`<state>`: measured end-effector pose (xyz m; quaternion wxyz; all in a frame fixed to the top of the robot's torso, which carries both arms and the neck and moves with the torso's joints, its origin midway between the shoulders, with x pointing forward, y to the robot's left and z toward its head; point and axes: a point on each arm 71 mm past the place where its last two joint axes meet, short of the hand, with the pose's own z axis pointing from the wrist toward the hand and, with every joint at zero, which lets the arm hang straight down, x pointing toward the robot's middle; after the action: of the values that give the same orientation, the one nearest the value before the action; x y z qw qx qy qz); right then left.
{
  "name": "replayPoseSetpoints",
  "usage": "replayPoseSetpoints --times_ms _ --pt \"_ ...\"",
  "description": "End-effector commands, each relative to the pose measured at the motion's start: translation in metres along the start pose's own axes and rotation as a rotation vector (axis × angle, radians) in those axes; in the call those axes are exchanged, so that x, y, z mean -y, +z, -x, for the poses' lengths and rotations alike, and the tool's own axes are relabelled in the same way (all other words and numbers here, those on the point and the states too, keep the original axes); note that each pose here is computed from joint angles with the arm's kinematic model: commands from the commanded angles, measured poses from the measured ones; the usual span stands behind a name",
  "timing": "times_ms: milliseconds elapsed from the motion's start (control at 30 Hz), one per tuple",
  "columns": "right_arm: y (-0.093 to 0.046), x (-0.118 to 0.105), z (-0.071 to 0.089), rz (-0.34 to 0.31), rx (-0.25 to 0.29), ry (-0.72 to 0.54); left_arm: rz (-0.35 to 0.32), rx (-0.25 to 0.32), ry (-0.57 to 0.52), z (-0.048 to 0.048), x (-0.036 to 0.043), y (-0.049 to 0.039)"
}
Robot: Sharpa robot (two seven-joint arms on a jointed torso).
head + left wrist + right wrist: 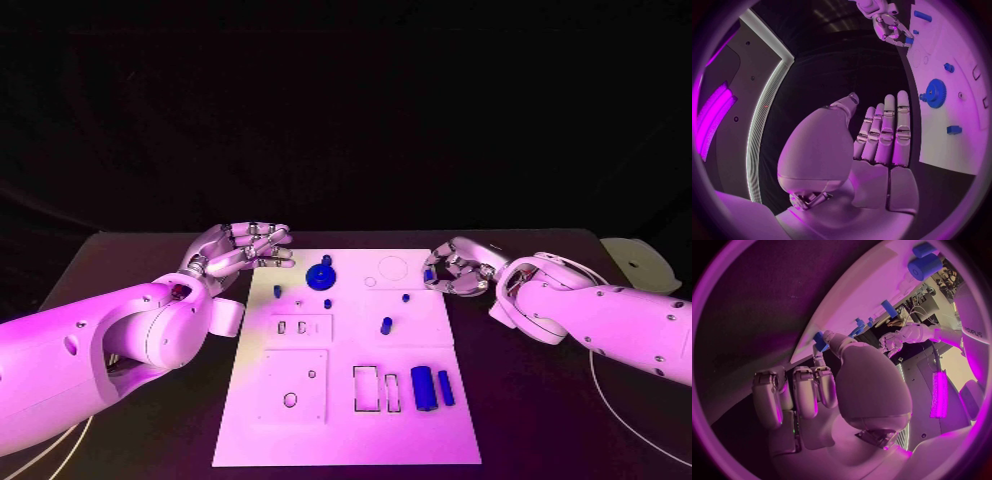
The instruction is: Assemble the parts on the task board
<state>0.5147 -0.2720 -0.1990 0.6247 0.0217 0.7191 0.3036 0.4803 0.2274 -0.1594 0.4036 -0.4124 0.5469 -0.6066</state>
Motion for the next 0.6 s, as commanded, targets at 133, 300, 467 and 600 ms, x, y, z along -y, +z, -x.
replayPoseSetpoints --times_ms 133,300,467,600 --pt "0.000 -0.004 0.002 0.010 0.054 -0.004 -0.003 -0.019 -0.010 -0.0021 0.0009 0.0003" --pt "-0.002 -0.010 0.005 0.009 0.094 -0.004 -0.003 -0.018 -0.010 -0.0014 0.0008 0.0004" --pt "-0.002 -0.029 0.009 0.022 0.105 -0.010 -0.002 -0.015 -0.008 -0.0002 0.0005 0.0007" --pt "0.001 -0.051 0.009 0.035 0.108 -0.018 -0.002 -0.013 -0.007 0.0006 0.0003 0.0011"
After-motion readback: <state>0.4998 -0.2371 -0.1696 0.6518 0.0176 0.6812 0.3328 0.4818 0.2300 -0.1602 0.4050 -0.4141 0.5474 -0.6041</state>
